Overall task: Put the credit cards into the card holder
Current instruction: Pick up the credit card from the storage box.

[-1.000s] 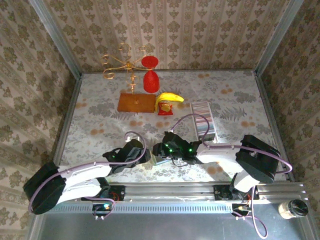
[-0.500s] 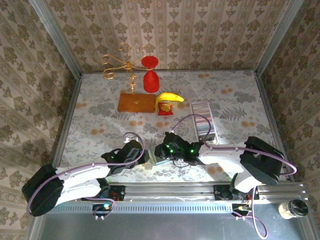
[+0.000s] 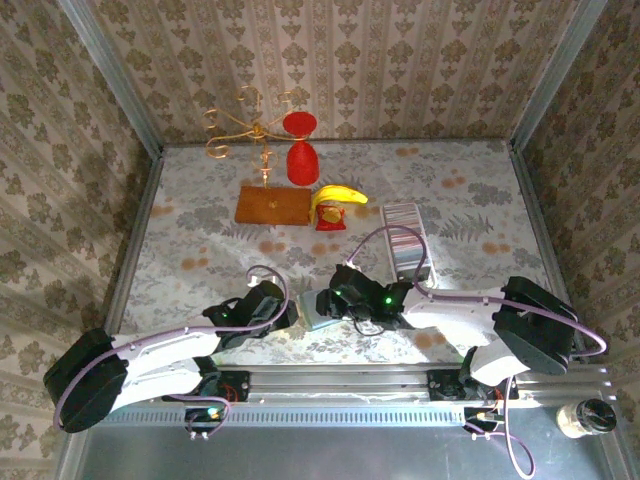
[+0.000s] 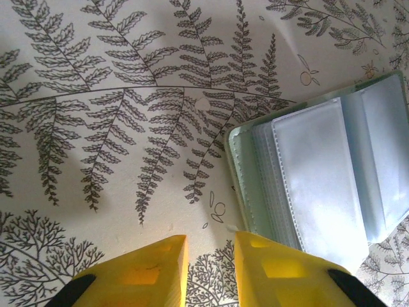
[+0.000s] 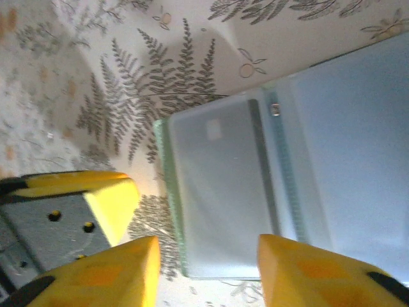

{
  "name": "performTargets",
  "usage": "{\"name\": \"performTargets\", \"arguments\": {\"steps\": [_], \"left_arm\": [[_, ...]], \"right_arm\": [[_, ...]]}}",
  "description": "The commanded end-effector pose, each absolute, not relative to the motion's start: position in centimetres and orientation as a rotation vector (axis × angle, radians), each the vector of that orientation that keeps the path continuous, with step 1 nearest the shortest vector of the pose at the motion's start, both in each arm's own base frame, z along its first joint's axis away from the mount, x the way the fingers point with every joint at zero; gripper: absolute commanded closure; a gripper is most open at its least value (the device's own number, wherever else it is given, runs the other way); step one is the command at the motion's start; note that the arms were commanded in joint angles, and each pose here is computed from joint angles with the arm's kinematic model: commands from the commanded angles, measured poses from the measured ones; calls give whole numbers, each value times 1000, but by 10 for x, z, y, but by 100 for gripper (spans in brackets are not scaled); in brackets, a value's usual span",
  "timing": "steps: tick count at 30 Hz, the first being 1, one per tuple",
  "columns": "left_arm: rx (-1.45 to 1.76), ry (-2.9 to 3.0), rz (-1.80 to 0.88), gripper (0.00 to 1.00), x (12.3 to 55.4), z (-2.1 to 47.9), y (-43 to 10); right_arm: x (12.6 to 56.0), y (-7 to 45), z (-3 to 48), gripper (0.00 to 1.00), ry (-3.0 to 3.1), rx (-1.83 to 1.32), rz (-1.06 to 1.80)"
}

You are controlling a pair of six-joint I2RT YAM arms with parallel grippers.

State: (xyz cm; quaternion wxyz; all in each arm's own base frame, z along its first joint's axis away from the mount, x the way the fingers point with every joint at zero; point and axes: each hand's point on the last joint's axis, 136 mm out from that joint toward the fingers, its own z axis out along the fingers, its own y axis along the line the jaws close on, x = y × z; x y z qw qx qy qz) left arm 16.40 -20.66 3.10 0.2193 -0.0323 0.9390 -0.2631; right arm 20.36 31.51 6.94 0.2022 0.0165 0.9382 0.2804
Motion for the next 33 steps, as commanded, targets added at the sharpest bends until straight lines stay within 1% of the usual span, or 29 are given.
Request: {"name": "performTargets", "arguments": {"steps": [1, 4, 6, 9, 11, 12, 14, 16, 18, 19, 22, 23, 25, 26, 27, 30, 33], "left_arm": [[-111, 2609, -701, 74, 161, 26, -200], [-112, 2605, -703, 74, 161, 27, -200], [-101, 2597, -714, 71, 162, 30, -201], [-72, 2588, -751, 66, 162, 39, -208], [-51, 2579, -771, 63, 164, 45, -213], [-38, 2574, -772, 62, 165, 48, -215], [-20, 2567, -777, 58, 167, 52, -219], [-7, 2560, -789, 55, 169, 55, -223], [1, 2556, -817, 54, 171, 56, -228], [1, 2553, -830, 53, 172, 56, -230], [25, 2566, -848, 51, 173, 56, -238], [35, 2573, -854, 51, 173, 57, -241], [58, 2593, -868, 50, 171, 56, -246], [62, 2597, -876, 49, 171, 56, -248], [65, 2601, -882, 48, 169, 54, -249], [68, 2612, -875, 43, 168, 51, -247], [85, 2624, -866, 41, 166, 49, -248]], "right_arm": [[209, 306, 75, 53, 2612, -53, 625], [213, 302, 78, 53, 2615, -127, 535], [222, 298, 91, 53, 2575, -212, 481], [240, 287, 116, 51, 2484, -432, 419], [252, 278, 137, 50, 2395, -624, 371], [255, 274, 153, 48, 2317, -760, 359], [251, 267, 165, 46, 2150, -1075, 294], [246, 249, 174, 44, 1952, -1343, 123], [245, 226, 174, 42, 1809, -1539, -24], [249, 213, 177, 38, 1772, -1591, -88], [247, 174, 171, 32, 1794, -1755, -114], [251, 160, 165, 27, 1784, -1802, -161], [260, 134, 148, 8, 1729, -1898, -280], [264, 125, 142, 2, 1706, -1928, -322], [270, 119, 139, 0, 1684, -1936, -353], [279, 111, 134, 0, 1673, -1966, -354], [286, 109, 121, 0, 1642, -2045, -392]]}}
